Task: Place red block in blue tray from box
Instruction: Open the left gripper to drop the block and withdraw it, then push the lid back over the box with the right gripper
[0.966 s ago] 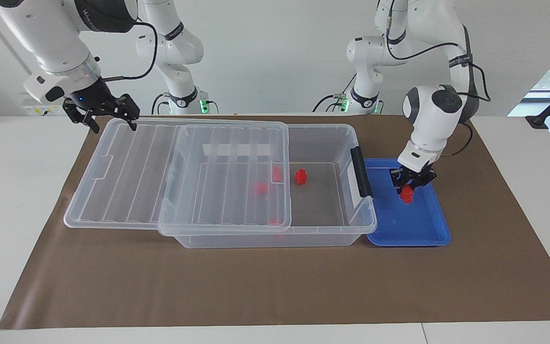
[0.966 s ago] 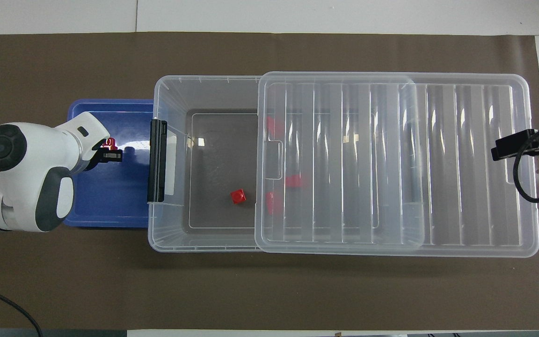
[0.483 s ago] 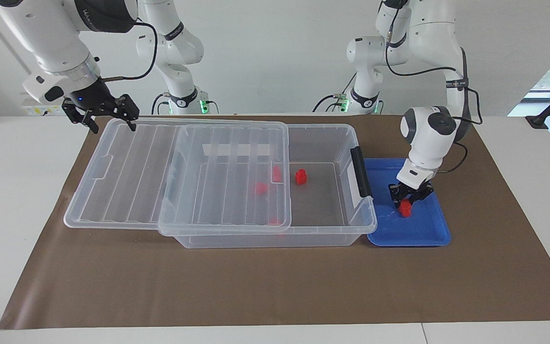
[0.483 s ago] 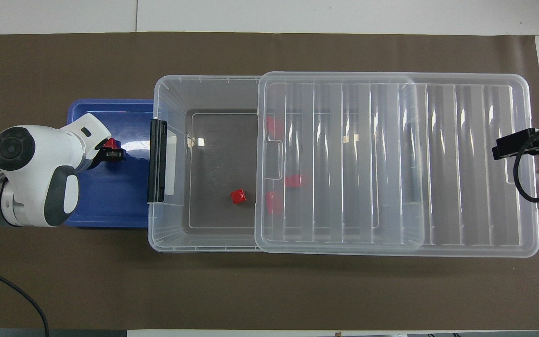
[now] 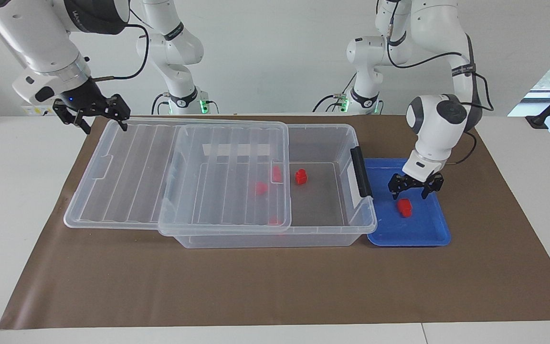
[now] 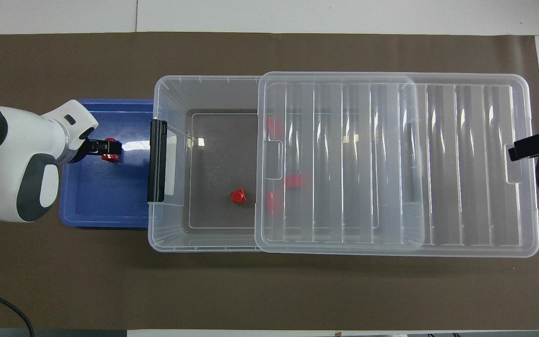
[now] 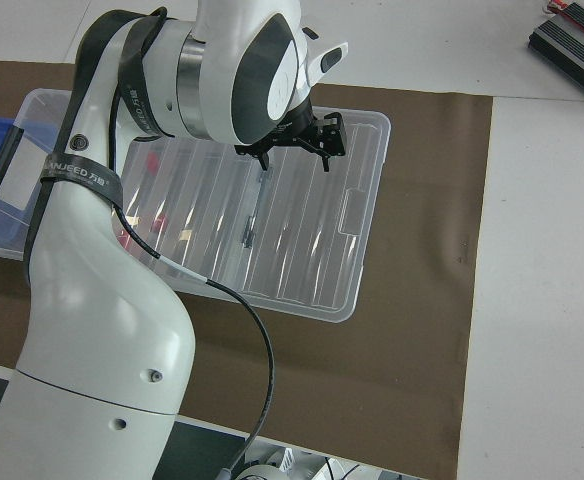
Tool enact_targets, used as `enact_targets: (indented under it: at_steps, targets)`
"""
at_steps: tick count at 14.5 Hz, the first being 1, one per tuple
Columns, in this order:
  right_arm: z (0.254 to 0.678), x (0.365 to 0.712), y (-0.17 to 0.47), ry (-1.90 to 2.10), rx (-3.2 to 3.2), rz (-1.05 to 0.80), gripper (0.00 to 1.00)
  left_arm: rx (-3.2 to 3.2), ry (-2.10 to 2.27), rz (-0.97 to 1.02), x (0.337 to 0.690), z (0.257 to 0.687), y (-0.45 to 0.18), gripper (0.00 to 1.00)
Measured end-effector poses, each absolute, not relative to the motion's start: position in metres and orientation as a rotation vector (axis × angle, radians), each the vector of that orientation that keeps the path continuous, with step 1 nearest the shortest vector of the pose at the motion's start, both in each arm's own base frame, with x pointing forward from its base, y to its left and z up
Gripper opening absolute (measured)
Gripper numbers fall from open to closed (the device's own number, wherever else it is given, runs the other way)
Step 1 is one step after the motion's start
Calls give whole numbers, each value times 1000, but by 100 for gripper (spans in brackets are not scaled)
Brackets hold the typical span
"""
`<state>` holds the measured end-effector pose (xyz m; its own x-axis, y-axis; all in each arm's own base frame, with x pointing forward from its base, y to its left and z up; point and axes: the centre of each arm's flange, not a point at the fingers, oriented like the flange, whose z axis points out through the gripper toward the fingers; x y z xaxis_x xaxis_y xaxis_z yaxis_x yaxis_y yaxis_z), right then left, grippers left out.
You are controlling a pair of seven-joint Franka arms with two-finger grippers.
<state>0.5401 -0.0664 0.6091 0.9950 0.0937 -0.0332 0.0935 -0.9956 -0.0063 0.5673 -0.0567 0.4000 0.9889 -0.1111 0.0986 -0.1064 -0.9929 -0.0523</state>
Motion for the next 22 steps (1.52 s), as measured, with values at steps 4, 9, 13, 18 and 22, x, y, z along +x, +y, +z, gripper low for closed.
enact_targets:
  at_steps: [4,9,13,18,22]
  targets:
    - [561,527,-145,-146,-3152,-65,42,-3079,158,-115,573,483,-59,100]
    - [503,522,-191,-74,-3151,-38,1,-3081,165,-88,575,549,-55,100]
    - [486,529,-185,-74,-3143,-5,1,-3126,163,-40,571,586,-32,100]
    - [473,530,-177,-85,-3142,-4,1,-3144,145,-39,557,607,-22,100]
    - [468,532,-164,-66,-3140,5,1,-3144,139,-37,553,610,-20,100]
